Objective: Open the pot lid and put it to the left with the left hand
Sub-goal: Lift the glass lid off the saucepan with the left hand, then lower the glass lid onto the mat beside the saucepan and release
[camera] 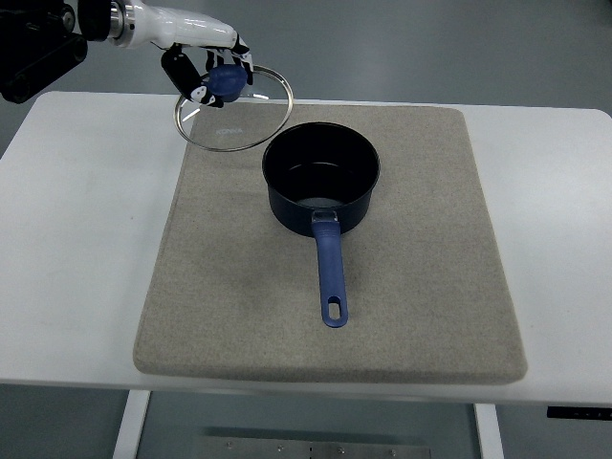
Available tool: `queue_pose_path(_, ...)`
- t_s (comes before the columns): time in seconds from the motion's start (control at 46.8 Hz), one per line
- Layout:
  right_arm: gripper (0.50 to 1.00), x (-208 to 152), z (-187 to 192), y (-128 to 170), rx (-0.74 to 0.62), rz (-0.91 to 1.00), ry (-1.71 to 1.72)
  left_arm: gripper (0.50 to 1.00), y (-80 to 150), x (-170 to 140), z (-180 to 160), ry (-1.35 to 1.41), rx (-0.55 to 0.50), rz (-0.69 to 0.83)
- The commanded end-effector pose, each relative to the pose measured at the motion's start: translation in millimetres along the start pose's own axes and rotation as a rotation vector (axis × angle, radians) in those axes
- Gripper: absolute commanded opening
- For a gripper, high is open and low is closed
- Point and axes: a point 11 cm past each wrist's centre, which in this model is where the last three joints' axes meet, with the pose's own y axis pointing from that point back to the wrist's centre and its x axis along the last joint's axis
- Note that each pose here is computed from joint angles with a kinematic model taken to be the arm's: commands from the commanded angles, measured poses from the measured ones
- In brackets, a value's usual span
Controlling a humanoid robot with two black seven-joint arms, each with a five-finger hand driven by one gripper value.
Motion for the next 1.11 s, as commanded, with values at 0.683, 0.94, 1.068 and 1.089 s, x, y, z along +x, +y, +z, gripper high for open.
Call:
queue_pose_path(0.683,0.917,0.4,0.1,0.0,-0.001,0.001,0.0,0.78,-28.3,-91.0,-17.0,0.11,0.034,-0.101)
queue_pose_path(0.94,0.917,-0.1,0.1,0.0,-0.001,0.0,0.0,0.964,-36.8,-95.2,-9.3,0.14,0.009,-0.057)
queue_pose_path(1.068,0.917,-0.1,0.0,0.0,-0.001,0.0,-0.001,0.99,-37.6,-84.8,-6.1,0.214,-0.012,0.01)
queue_pose_path(1.089,0.917,0.4,-0.2,0.0,0.001,0.001,-0.001,0.99,-37.7,-81.8,-5.3,0.235,-0.017,0.029)
